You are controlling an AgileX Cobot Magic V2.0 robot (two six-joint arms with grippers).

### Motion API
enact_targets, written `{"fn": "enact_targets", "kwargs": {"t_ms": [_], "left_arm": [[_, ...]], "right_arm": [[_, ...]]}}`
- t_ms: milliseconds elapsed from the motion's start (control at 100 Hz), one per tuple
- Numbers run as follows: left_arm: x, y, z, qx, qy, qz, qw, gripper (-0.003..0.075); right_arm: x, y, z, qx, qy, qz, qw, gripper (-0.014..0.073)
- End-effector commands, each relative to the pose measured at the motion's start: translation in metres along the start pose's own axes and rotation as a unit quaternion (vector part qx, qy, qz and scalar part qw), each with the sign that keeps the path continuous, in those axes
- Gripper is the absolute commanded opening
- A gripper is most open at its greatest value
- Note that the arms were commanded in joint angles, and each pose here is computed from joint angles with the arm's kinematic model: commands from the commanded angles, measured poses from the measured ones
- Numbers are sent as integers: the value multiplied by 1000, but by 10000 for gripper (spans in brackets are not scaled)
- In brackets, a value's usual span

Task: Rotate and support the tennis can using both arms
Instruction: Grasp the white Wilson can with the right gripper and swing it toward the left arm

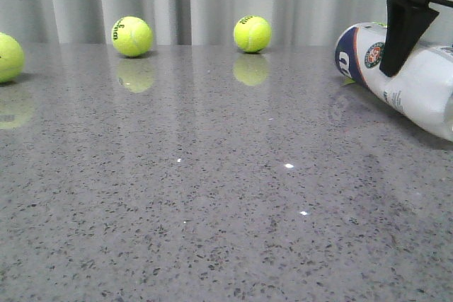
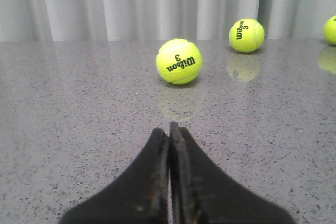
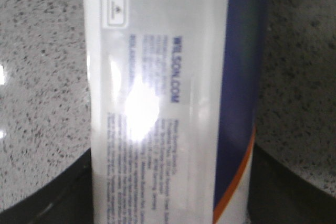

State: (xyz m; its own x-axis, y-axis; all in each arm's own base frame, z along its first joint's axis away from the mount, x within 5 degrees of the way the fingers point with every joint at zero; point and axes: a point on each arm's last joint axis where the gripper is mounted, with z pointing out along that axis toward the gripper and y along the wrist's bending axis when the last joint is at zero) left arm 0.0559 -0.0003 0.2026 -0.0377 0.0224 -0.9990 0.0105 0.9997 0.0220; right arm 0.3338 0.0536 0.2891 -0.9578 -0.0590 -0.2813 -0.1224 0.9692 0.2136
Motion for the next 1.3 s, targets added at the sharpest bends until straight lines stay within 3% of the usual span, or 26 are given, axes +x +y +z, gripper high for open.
{"fn": "enact_targets", "kwargs": {"t_ms": [0,140,270,420,610,680,750,910,1050,1290], "left_arm": [[7,0,-1,0,-34,-2,999,-20],[7,0,-1,0,-34,-2,999,-20],[7,0,-1,0,-34,-2,999,-20],[7,0,-1,0,-34,-2,999,-21],[7,0,-1,0,-34,-2,999,-20],[7,0,-1,0,-34,-2,999,-21],[7,0,-1,0,-34,-2,999,-20],[7,0,-1,0,-34,-2,999,-20],[7,0,-1,0,-34,-2,999,-21],[7,0,-1,0,-34,-2,999,-20]], "right_arm": [[-5,21,-31,-21,-48,-68,996,270],[-11,58,-42,-48,-68,-172,982,270],[-12,96,-42,-61,-69,-328,940,270],[-12,136,-34,-76,-74,-467,878,270],[-9,165,-15,-77,-85,-627,771,270],[-10,169,-10,-75,-90,-655,746,270],[-11,172,-4,-73,-96,-665,737,270],[-14,173,14,-76,-80,-670,734,270],[-14,172,24,-76,-64,-698,709,298],[-15,172,25,-73,-70,-697,710,659]]}}
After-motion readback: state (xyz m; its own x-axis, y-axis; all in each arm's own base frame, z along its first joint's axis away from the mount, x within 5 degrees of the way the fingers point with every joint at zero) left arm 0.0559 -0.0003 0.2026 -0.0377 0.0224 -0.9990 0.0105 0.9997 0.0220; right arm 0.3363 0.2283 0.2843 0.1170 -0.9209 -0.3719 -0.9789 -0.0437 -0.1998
